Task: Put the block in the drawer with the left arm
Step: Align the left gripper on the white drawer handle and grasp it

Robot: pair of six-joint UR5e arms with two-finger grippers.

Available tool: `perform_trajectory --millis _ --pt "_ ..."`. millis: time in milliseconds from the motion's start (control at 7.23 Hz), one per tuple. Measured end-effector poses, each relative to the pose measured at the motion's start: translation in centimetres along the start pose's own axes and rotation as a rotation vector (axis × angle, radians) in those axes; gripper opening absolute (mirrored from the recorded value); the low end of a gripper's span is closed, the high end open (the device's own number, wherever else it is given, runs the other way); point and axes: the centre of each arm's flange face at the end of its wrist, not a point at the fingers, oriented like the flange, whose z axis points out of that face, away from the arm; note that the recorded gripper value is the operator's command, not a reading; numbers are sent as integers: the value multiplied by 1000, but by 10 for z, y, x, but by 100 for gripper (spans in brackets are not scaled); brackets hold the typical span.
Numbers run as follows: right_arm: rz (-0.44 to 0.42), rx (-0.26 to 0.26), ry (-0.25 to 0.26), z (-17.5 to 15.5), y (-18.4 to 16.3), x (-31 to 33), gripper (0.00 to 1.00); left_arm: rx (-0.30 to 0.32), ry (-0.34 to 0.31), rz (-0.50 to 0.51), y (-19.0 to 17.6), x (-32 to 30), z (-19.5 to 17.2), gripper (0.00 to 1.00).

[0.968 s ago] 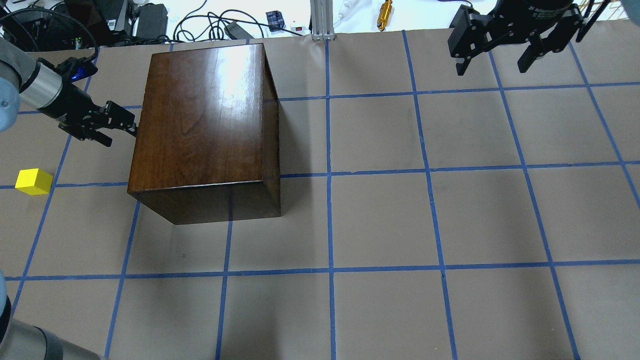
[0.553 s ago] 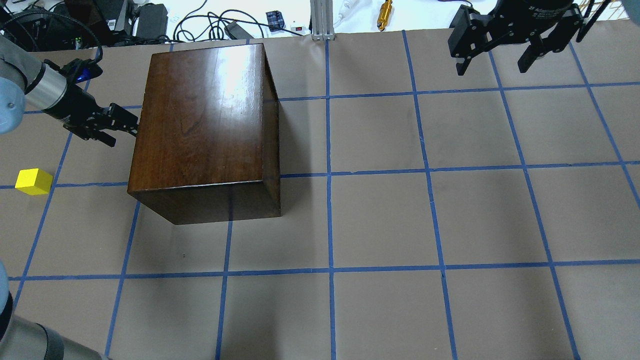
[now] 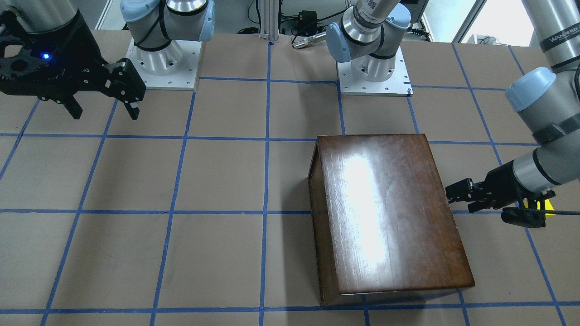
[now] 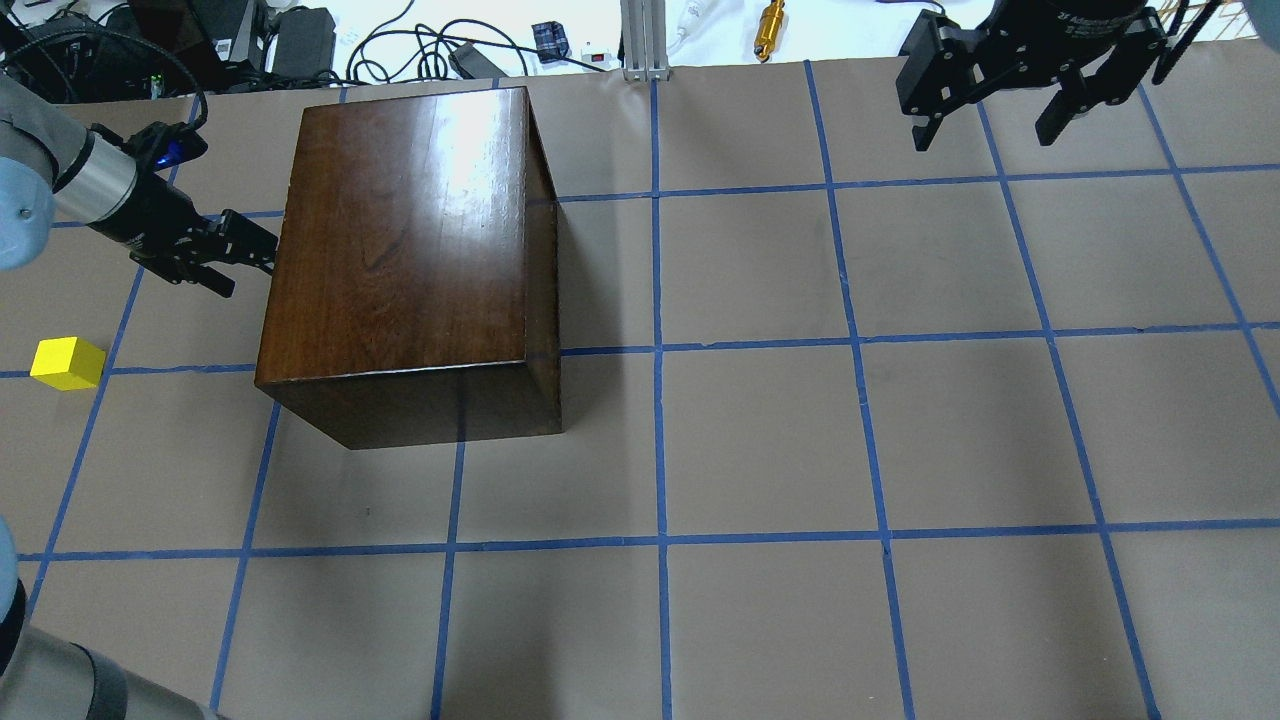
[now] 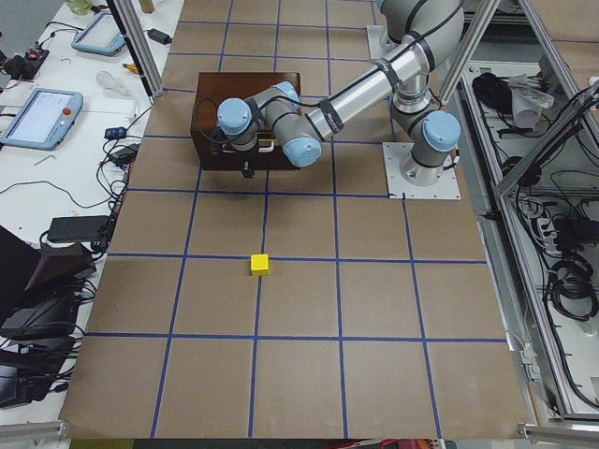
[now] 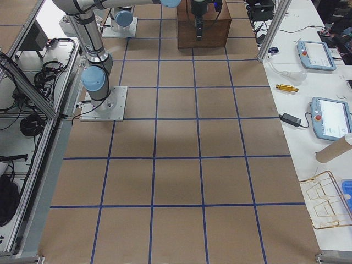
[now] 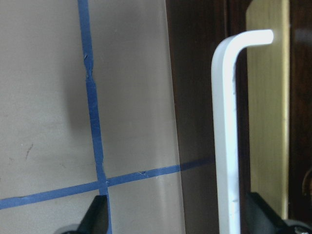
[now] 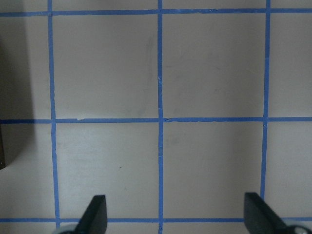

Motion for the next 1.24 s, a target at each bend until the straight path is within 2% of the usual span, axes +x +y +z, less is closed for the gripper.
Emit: perform_trajectory --millis 1245 --pt "1 0 -1 0 0 0 100 -14 6 -11 -2 -8 9 98"
